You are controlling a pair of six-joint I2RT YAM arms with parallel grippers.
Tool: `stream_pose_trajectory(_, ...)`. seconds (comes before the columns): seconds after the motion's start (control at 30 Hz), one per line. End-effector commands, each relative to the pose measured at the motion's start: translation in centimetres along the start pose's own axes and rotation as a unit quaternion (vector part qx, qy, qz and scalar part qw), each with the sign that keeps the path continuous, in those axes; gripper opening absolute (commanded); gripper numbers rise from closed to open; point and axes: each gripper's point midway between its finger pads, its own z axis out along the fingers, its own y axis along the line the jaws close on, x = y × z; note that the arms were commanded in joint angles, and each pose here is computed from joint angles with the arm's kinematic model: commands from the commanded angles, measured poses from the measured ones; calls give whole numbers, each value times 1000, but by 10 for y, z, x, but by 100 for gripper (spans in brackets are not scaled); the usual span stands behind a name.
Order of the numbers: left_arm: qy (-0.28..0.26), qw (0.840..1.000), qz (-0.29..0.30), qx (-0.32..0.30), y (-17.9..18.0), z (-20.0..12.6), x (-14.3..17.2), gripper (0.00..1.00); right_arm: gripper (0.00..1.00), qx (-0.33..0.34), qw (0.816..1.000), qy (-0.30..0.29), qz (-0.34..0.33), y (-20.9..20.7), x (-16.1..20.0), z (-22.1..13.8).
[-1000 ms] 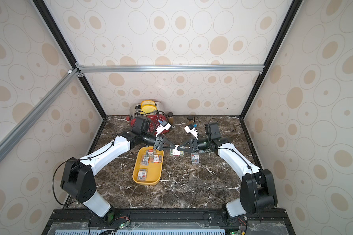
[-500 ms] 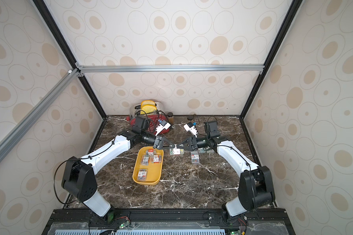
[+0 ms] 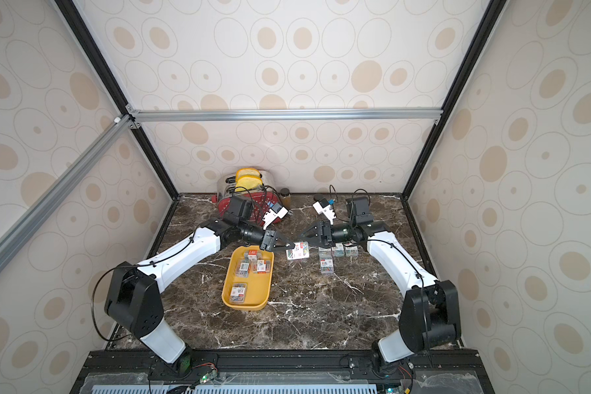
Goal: Take the paper clips out of the storage box
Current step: Place the boxed paper clips at the center of the board.
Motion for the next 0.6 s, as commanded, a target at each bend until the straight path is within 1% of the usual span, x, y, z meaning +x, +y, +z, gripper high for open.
stream_pose_trajectory(0.0, -39, 998, 30, -50, 4, -7, -17, 0, 84, 90, 995, -24, 29, -2, -2, -22)
stream_pose_trajectory(0.1, -76, 992, 46, -89, 15, -11, -29, 0, 84, 140, 985, -29, 100, -11, 2, -29)
stream_pose_trajectory(0.17, -92, 988, 59, -113, 23, -11, -35, 0, 84, 138, 979, -43, 141, -11, 1, -30)
stream_pose_trajectory(0.23, -100, 982, 74, -141, 32, -9, -39, 0, 84, 140, 971, -72, 178, -15, -3, -31)
stream_pose_trajectory(0.3, -110, 977, 84, -164, 39, -7, -43, 0, 84, 135, 966, -92, 202, -16, -7, -30)
stream_pose_trajectory(0.33, -116, 974, 93, -173, 40, -6, -46, 0, 84, 144, 961, -100, 215, -20, -6, -32)
stream_pose_trajectory(0.43, -128, 966, 112, -196, 43, -2, -50, 0, 85, 156, 952, -117, 236, -27, -7, -32)
stream_pose_trajectory(0.57, -136, 960, 125, -212, 44, 5, -53, 0, 85, 165, 941, -145, 255, -38, -13, -32)
